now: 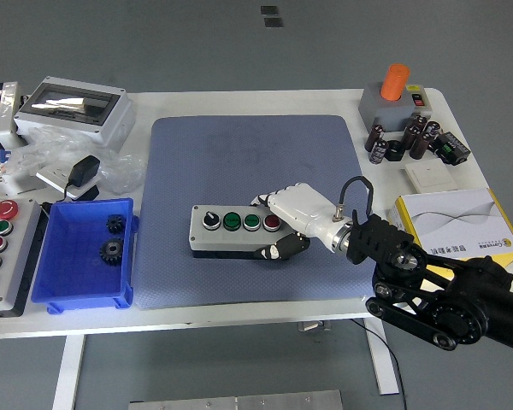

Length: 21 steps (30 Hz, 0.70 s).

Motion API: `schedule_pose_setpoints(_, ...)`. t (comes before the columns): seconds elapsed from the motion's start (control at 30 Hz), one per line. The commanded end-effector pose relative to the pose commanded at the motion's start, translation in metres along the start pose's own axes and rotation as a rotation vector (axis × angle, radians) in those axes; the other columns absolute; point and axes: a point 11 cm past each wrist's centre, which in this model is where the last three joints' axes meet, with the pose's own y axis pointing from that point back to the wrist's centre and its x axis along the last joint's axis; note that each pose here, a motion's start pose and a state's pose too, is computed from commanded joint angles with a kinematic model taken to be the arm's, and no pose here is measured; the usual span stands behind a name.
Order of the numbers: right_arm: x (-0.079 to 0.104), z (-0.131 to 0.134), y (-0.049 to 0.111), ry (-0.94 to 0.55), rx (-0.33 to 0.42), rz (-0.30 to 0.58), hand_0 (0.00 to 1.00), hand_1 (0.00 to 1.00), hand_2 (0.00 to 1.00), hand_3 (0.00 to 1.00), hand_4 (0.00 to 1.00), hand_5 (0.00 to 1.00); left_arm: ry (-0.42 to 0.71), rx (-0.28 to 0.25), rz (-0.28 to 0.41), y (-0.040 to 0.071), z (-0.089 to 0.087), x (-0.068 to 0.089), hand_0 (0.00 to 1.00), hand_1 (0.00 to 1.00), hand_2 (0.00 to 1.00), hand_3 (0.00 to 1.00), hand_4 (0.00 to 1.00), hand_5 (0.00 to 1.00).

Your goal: Pick up the button,place it on the desk,press the button,press the button

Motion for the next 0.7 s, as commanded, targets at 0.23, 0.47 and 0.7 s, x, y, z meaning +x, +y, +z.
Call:
schedule_pose_setpoints(0.23, -0.001, 0.000, 0.000, 0.003, 0.003, -0.022, 0.826, 0.865, 0.919, 0.916, 0.803, 0.211, 0.002, -0.007, -0.004, 0.000, 0.001, 0.001, 0.732, 0.737, 0.597, 0.600, 0.538, 0.231)
schedule_pose_setpoints(0.47, 0.000, -0.001, 0.002, -0.003, 0.008, -0.029, 0.841, 0.889, 0.969, 0.998, 0.949, 0.359, 0.005, -0.012, -0.008, 0.000, 0.002, 0.000, 0.732, 0.736, 0.597, 0.598, 0.540, 0.231)
schedule_pose_setpoints(0.7, 0.009, -0.005, 0.004, -0.041, 0.023, -0.026, 0.835, 0.872, 0.997, 0.998, 0.984, 0.398, 0.007, -0.017, -0.014, 0.000, 0.003, -0.001, 0.731, 0.736, 0.596, 0.596, 0.540, 0.230)
